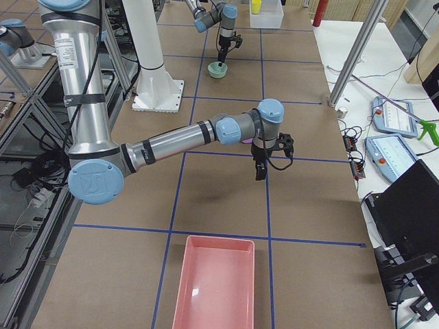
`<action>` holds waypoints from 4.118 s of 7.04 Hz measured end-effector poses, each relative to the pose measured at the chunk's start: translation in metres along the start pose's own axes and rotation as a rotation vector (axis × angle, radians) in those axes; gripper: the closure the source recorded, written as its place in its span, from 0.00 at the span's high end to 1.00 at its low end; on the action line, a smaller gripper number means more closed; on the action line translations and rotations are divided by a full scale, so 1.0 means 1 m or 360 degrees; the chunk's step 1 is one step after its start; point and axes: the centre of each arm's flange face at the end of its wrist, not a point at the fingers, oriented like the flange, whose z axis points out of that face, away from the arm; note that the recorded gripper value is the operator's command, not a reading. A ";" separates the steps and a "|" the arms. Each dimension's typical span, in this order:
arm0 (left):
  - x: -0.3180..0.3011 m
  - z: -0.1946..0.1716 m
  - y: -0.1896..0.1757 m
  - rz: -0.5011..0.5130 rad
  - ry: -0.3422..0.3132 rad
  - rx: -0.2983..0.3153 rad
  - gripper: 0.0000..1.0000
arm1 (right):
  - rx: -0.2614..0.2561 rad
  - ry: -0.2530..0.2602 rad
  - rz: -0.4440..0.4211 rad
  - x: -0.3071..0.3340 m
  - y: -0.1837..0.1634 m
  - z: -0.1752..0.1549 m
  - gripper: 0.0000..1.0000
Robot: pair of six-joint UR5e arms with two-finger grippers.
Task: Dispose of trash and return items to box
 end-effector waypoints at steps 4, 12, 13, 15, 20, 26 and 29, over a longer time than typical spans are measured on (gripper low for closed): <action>0.006 -0.033 -0.002 0.0010 0.0056 0.0061 0.00 | 0.0001 0.0000 0.0000 0.000 0.000 0.000 1.00; -0.358 -0.263 -0.067 -0.0482 -0.0181 0.0401 0.00 | 0.0005 -0.0002 -0.0005 -0.001 -0.001 -0.001 1.00; -0.430 -0.277 -0.075 -0.0472 -0.0233 0.0389 0.00 | 0.0006 -0.0002 -0.0006 -0.002 0.000 -0.001 1.00; -0.549 -0.290 -0.093 -0.0418 -0.0283 0.0306 0.00 | 0.0007 -0.0002 -0.0006 -0.002 0.000 -0.002 1.00; -0.677 -0.231 -0.085 -0.0394 -0.0301 0.0236 0.00 | 0.0022 0.0010 -0.0013 -0.004 -0.004 -0.004 1.00; -0.668 -0.160 -0.084 -0.0301 -0.0428 0.0292 0.98 | 0.0031 0.0010 -0.0010 -0.007 -0.007 -0.006 1.00; -0.645 -0.240 -0.105 -0.0289 -0.0233 0.0449 0.98 | 0.0036 0.0005 0.0010 -0.010 -0.008 -0.008 1.00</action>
